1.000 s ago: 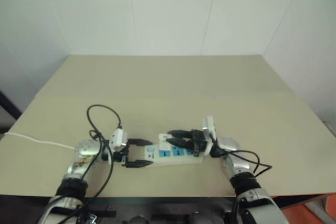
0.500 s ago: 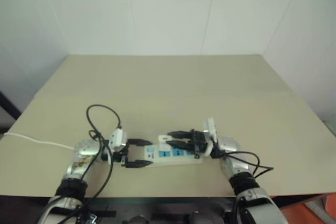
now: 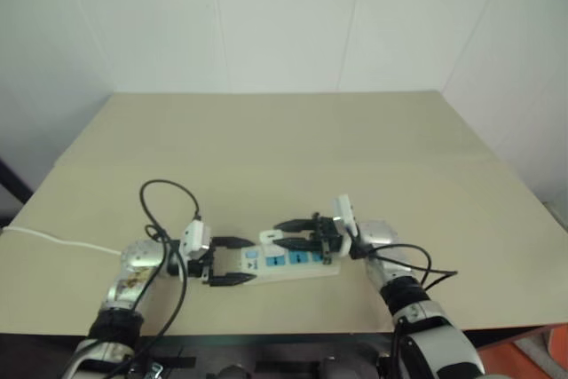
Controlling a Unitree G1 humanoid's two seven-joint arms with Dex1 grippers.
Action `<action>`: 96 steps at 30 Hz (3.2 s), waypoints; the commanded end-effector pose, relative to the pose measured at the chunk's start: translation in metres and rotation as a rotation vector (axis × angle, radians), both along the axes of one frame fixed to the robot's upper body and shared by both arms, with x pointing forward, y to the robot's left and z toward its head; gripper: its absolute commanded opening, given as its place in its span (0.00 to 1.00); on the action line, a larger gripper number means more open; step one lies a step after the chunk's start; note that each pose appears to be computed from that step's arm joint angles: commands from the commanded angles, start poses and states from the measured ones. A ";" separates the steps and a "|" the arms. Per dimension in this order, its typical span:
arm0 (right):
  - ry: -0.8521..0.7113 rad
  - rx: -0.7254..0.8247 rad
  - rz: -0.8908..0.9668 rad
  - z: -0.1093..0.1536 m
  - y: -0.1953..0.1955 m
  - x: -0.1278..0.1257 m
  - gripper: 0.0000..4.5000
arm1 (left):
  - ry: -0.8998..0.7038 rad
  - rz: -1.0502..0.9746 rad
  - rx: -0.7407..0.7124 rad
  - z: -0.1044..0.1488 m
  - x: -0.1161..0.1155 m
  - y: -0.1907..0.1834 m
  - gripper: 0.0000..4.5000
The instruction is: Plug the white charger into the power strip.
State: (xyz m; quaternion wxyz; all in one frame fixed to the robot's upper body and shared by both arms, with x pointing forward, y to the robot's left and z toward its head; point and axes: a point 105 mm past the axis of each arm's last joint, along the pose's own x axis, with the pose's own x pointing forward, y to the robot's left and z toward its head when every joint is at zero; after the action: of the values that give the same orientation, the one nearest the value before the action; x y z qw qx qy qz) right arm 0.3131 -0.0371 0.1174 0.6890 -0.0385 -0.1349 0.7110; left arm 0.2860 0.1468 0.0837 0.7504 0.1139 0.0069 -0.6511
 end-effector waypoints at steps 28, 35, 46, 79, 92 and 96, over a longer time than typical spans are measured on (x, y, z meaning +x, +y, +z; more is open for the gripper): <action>0.032 -0.136 0.074 -0.029 0.000 -0.004 0.25 | -0.006 -0.012 0.020 0.003 -0.004 0.002 0.69; -0.050 -0.082 0.076 -0.021 -0.002 -0.008 0.62 | -0.007 -0.005 0.018 0.001 -0.004 0.001 0.69; -0.121 -0.049 0.045 -0.005 -0.011 -0.004 1.00 | -0.038 0.073 -0.034 0.012 0.011 -0.005 0.89; -0.244 -0.608 -0.217 0.078 -0.177 -0.008 1.00 | -0.187 0.325 0.264 0.115 -0.025 0.144 0.99; -0.203 -0.611 -0.264 0.078 -0.186 -0.012 1.00 | -0.204 0.333 0.174 0.107 -0.014 0.129 0.99; -0.187 -0.596 -0.272 0.079 -0.187 -0.016 1.00 | -0.208 0.335 0.151 0.101 -0.017 0.122 0.99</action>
State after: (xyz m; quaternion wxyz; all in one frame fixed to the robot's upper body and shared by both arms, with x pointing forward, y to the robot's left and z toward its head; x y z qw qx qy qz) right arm 0.3026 -0.2210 0.1832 0.7244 -0.3141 0.0353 0.6127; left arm 0.2710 0.2706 0.1768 0.8354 0.2189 0.0133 -0.5040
